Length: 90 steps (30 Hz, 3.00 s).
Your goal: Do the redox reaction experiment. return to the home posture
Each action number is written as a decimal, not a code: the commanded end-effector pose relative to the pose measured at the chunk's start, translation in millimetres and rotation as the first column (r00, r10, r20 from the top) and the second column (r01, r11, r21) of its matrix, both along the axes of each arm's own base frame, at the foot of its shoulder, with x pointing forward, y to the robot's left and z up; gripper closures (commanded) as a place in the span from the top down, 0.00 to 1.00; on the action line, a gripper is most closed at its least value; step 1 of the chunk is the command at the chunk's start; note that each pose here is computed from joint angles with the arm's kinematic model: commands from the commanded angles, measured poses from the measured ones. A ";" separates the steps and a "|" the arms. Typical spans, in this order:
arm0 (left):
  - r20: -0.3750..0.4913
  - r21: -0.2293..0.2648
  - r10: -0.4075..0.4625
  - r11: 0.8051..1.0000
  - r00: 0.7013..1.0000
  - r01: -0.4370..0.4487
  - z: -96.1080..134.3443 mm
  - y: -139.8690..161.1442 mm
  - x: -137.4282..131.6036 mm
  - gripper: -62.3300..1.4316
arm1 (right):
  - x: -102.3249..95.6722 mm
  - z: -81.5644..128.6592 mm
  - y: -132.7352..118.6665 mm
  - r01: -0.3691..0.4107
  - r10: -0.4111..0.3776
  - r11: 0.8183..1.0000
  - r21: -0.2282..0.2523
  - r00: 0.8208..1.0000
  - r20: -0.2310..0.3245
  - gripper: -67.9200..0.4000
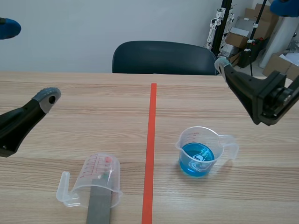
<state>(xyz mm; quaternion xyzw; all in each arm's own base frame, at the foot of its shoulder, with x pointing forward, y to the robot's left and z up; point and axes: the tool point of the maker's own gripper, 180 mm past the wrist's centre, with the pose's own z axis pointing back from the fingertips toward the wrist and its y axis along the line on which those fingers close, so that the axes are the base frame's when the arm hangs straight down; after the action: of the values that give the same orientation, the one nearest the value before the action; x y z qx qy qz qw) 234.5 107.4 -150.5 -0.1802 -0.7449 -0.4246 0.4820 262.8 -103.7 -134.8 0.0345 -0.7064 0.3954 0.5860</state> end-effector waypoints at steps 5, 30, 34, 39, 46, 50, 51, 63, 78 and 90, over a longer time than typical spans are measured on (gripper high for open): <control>0.017 -0.022 -0.007 1.000 1.000 0.007 6.9 -1.5 -1.2 1.00 | -2.6 4.9 5.3 -0.025 0.025 1.000 0.000 1.000 0.012 1.00; -0.114 0.083 0.031 0.996 0.993 -0.021 -23.9 -2.0 5.3 1.00 | -2.6 2.3 5.2 -0.026 0.026 1.000 -0.016 1.000 0.006 1.00; -0.115 0.083 0.030 0.996 0.993 -0.021 -24.0 -2.0 5.2 1.00 | -2.6 2.2 5.2 -0.025 0.026 1.000 -0.016 1.000 0.006 1.00; -0.114 0.083 0.031 0.996 0.993 -0.021 -23.9 -2.0 5.3 1.00 | -2.6 2.3 5.2 -0.026 0.026 1.000 -0.015 1.000 0.005 1.00; -0.114 0.083 0.031 0.996 0.993 -0.021 -23.9 -1.9 5.3 1.00 | 2.2 7.4 -1.2 0.019 -0.019 1.000 -0.006 0.999 0.034 1.00; -0.114 0.083 0.031 0.996 0.993 -0.021 -23.9 -1.9 5.3 1.00 | 2.1 7.3 -1.1 0.019 -0.018 1.000 -0.006 0.999 0.033 1.00; -0.114 0.083 0.031 0.996 0.993 -0.021 -23.9 -1.9 5.3 1.00 | 2.2 7.3 -1.1 0.019 -0.019 1.000 -0.006 0.999 0.033 1.00; -0.115 0.083 0.031 0.996 0.993 -0.022 -24.0 -1.8 5.3 1.00 | 4.7 10.5 -5.0 0.043 -0.043 0.999 -0.002 0.998 0.051 1.00; -0.115 0.083 0.031 0.996 0.993 -0.022 -24.0 -1.8 5.3 1.00 | 4.4 8.2 -4.5 0.042 -0.039 0.998 -0.049 0.997 0.070 1.00; -0.115 0.083 0.031 0.996 0.993 -0.022 -24.0 -1.8 5.3 1.00 | 5.9 4.7 -6.6 0.056 -0.052 0.997 -0.061 0.997 0.055 1.00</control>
<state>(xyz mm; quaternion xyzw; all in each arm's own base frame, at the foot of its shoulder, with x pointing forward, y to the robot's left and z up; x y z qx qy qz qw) 240.4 108.2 -182.1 -0.1686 -0.6901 -0.4432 0.5467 269.9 -113.4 -137.4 -0.0146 -0.7033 0.3966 0.5898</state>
